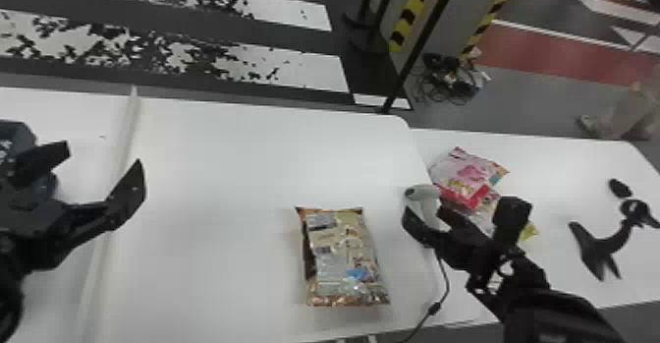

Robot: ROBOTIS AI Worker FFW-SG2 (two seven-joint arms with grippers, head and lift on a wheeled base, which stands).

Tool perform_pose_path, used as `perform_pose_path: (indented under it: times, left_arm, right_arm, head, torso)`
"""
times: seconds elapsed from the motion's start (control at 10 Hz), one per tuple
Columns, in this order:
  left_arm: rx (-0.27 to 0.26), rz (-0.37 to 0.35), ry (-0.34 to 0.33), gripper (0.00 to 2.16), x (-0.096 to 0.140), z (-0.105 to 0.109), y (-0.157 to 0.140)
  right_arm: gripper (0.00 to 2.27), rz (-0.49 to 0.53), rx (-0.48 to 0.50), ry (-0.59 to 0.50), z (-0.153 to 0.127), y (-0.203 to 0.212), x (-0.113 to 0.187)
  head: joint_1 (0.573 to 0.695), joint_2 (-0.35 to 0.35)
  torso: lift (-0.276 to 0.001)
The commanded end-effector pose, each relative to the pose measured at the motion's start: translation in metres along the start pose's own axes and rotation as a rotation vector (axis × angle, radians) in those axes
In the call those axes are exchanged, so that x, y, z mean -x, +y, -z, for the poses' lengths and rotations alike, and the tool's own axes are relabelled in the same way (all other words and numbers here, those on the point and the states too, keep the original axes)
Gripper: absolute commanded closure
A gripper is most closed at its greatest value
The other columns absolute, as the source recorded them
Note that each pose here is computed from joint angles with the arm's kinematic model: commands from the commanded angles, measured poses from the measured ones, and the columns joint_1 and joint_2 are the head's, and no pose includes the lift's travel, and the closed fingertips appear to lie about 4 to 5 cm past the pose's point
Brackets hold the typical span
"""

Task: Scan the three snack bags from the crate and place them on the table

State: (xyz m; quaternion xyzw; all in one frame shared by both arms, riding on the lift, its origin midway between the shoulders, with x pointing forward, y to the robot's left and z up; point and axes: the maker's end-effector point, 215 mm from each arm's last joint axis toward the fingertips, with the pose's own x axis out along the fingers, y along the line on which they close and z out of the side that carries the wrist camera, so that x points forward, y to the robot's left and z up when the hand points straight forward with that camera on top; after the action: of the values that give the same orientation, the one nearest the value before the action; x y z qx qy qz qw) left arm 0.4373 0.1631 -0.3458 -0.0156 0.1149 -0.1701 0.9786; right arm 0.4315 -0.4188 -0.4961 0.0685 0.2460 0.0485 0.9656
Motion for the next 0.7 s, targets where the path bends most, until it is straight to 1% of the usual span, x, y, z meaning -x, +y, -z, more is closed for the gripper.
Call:
perform_pose_path:
  times: [0.0,0.1,0.3,0.6]
  left_arm:
    - [-0.003,-0.008,0.015,0.02,0.000,0.009,0.008]
    - [-0.004,-0.016,0.021,0.02,0.002,0.012,0.014]
    - [-0.004,-0.016,0.021,0.02,-0.003,0.013,0.021]
    - [0.003,-0.006,0.029,0.02,-0.012,0.019,0.023]
  right_arm:
    - [0.08,0.023,0.012,0.021,0.005,-0.012,-0.022]
    - [0.08,0.041,0.033,0.013,0.001,-0.020,-0.033]
    - [0.08,0.106,0.063,0.006,-0.005,-0.039,-0.035]
    - [0.08,0.167,0.072,0.046,0.007,-0.074,-0.042]
  head:
    - [0.695,-0.320]
    - [0.695,-0.320]
    - [0.695,-0.317]
    - [0.695,-0.335]
  torso:
    - [-0.062]
    - [-0.062]
    - [-0.062]
    - [-0.062]
